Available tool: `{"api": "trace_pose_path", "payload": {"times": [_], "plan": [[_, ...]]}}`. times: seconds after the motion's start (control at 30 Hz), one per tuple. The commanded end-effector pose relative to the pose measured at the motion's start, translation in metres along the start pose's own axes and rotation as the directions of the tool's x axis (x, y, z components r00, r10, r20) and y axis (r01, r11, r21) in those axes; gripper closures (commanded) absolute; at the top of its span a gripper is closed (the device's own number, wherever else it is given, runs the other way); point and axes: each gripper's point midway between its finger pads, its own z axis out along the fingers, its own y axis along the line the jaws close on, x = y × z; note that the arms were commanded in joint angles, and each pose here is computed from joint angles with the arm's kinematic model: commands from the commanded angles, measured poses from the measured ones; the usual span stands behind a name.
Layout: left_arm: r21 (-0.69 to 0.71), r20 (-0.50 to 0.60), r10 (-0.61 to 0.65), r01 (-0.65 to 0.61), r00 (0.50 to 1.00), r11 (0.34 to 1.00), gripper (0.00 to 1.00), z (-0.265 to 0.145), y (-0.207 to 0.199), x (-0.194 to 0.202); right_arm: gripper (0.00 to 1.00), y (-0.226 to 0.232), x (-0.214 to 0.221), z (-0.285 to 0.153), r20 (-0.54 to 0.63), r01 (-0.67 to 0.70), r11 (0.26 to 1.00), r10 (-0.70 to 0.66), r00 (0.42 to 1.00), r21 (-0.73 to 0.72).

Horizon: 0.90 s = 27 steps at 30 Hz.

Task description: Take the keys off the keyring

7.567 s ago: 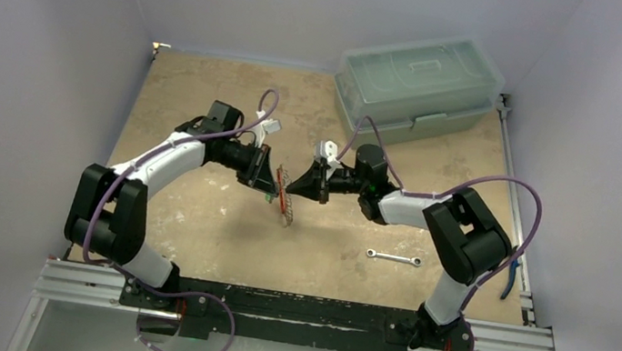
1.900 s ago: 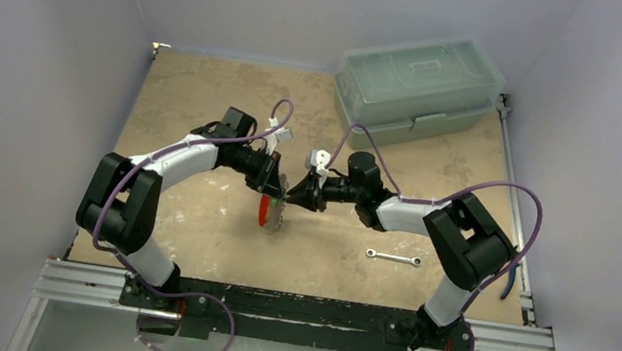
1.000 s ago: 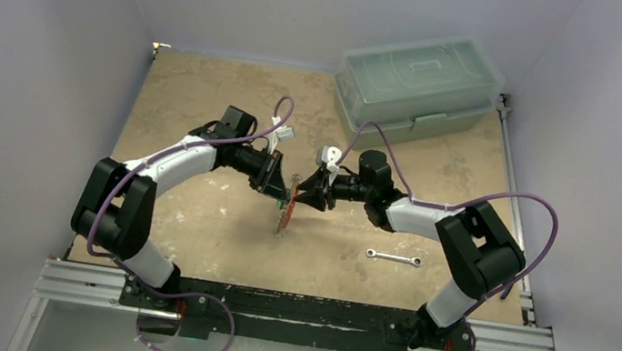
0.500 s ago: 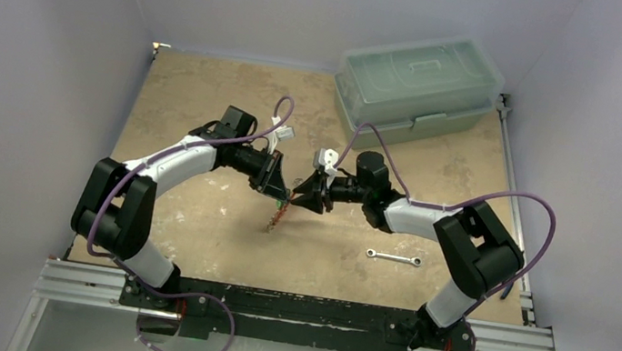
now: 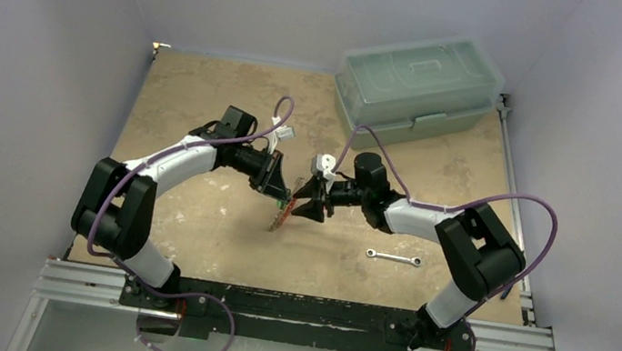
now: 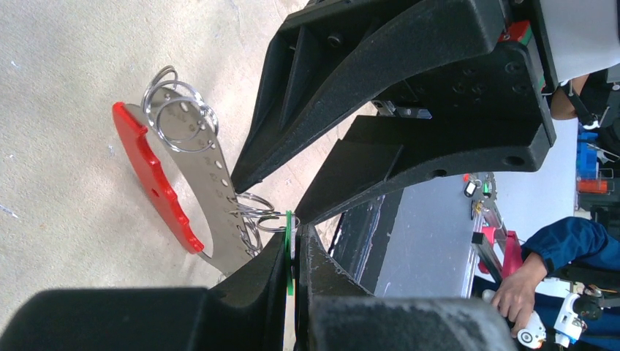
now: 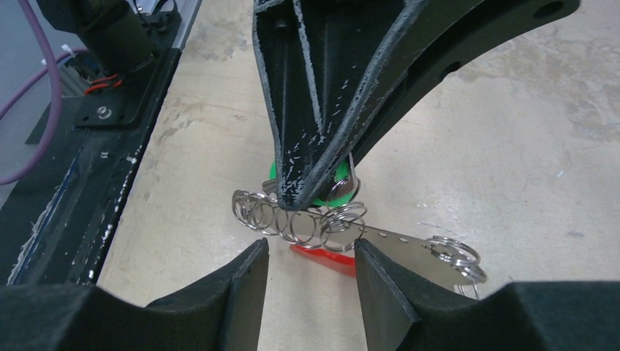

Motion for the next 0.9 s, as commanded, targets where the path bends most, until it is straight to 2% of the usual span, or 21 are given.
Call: {"api": "trace_pose_path", "payload": {"times": [0.0, 0.43, 0.73, 0.87], "plan": [[0.049, 0.025, 0.034, -0.035, 0.999, 0.998, 1.00, 0.000, -0.009, -0.011, 0.50, 0.004, -0.021, -0.001, 0.026, 0.065, 0.997, -0.065, 0.998, -0.029], [0.060, 0.026, 0.032, -0.034, 0.999, 0.998, 1.00, 0.000, -0.011, -0.011, 0.59, -0.012, -0.039, 0.005, 0.112, 0.060, 0.997, -0.066, 0.992, 0.056], [0.069, 0.025, 0.028, -0.030, 0.999, 0.997, 1.00, 0.001, -0.012, -0.011, 0.72, -0.017, -0.028, 0.009, 0.085, 0.076, 0.995, -0.082, 0.993, 0.069], [0.073, 0.025, 0.029, -0.031, 0.999, 0.997, 1.00, 0.000, -0.013, -0.011, 0.89, -0.019, -0.025, 0.009, 0.078, 0.079, 0.994, -0.085, 0.993, 0.077]]}}
